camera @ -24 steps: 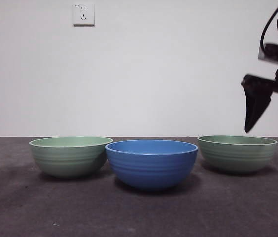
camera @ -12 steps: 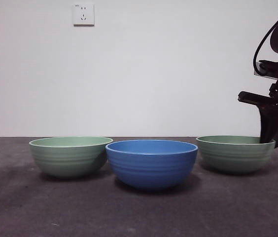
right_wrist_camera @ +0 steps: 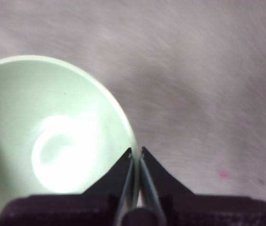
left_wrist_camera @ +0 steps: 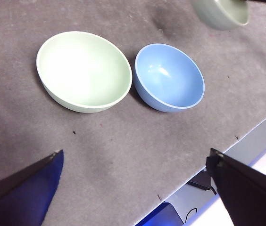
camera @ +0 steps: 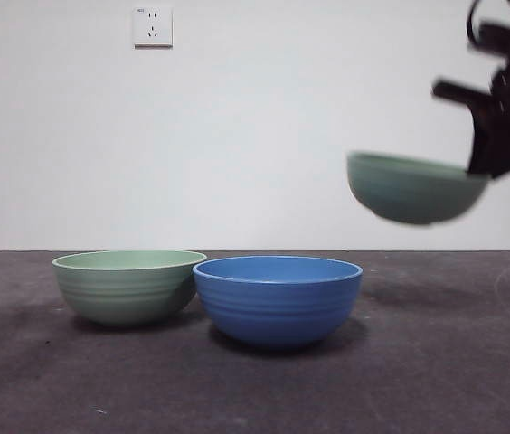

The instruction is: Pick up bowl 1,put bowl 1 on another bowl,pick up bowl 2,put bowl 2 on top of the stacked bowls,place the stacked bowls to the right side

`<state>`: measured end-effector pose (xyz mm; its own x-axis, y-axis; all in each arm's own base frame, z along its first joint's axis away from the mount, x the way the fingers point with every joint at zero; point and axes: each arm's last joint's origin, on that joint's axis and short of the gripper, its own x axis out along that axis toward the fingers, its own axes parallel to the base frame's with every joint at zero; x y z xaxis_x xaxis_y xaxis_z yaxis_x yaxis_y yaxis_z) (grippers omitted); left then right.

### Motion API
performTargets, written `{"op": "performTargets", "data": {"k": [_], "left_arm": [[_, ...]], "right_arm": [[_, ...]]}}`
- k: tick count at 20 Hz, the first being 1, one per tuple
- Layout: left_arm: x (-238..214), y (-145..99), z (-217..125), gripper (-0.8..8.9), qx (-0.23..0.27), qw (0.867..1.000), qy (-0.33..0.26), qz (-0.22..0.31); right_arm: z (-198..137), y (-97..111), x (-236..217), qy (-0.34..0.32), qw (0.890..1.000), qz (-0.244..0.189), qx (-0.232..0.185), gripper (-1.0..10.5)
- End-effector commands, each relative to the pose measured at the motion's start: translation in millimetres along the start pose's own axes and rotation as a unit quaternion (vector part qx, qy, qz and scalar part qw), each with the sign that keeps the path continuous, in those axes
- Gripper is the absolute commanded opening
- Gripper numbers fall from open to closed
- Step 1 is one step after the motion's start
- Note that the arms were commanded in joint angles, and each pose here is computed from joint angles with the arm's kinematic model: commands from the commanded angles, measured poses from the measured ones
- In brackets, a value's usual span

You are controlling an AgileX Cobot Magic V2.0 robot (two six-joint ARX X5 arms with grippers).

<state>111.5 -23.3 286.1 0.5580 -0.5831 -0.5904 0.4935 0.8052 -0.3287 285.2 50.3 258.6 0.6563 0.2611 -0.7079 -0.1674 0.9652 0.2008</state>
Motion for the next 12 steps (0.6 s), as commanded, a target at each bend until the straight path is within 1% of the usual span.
{"op": "performTargets", "data": {"k": [1, 5, 6, 9, 12], "left_arm": [[-0.9, -0.6, 0.5, 6.26, 0.002, 1.000, -0.002, 0.000], [-0.9, -0.6, 0.4, 6.26, 0.001, 1.000, -0.002, -0.001], [-0.9, -0.6, 0.4, 6.26, 0.001, 1.000, -0.002, 0.000], [-0.9, -0.6, 0.4, 6.26, 0.001, 1.000, -0.002, -0.001], [-0.9, -0.6, 0.4, 6.26, 0.001, 1.000, -0.002, -0.001]], "right_arm": [[-1.0, 20.6, -7.1, 0.002, 0.999, 0.025, -0.020, -0.1], [-13.6, 63.9, -4.4, 0.026, 0.994, 0.072, -0.074, -0.1], [-17.1, 73.6, -3.0, 0.030, 0.993, 0.076, -0.083, -0.1], [-28.2, 96.3, 6.0, 0.045, 0.990, 0.066, -0.115, -0.1], [-38.6, 106.8, 22.6, 0.075, 0.987, 0.066, -0.129, -0.1]]}}
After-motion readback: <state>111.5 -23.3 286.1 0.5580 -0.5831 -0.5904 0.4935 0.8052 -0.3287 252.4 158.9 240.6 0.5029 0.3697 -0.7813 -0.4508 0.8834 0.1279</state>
